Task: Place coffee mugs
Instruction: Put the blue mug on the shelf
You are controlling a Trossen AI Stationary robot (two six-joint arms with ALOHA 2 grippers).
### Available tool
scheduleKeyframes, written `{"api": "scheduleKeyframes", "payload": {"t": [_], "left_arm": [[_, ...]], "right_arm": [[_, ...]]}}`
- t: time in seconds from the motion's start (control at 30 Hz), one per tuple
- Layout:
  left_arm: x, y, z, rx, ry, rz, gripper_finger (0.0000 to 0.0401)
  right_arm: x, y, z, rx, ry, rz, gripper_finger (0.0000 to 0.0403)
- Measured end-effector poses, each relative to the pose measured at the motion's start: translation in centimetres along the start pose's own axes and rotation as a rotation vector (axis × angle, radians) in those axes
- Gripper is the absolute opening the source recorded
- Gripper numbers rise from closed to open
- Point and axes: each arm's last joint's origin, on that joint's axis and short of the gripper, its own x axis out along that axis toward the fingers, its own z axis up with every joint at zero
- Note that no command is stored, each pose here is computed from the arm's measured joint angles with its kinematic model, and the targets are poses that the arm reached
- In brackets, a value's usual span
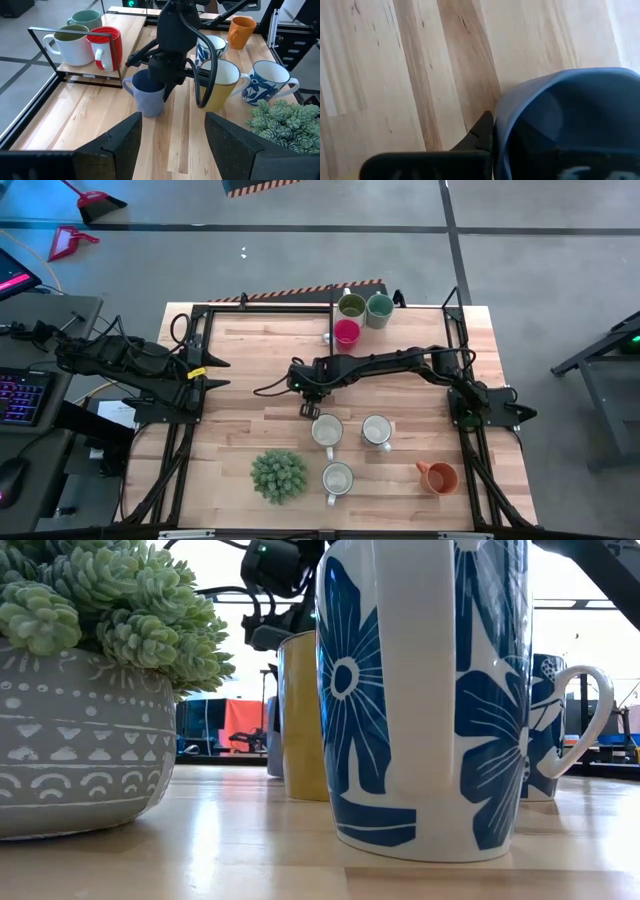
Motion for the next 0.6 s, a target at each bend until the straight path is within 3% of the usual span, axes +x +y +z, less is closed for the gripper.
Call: {"api": "scheduleKeyframes", "payload": {"t": [0.23,0.43,0.6], "left_arm": [[0.0,0.0,0.0,0.001,0.001,0.000,0.0205],[0.0,0.0,-0.1,0.005,0.008,0.001,0.0205],[0.0,0.1,-0.4,0.015,0.036,0.007,0.0205]], "right_arm": [[-1.3,0.1,0.3,-0.002,-0.004,-0.006,0.0002],[-7.4,0.4,2.0,-0.002,-0.134,-0.026,0.0001],[-12.1,0.1,1.6,0.011,-0.146,-0.105,0.0001]]}}
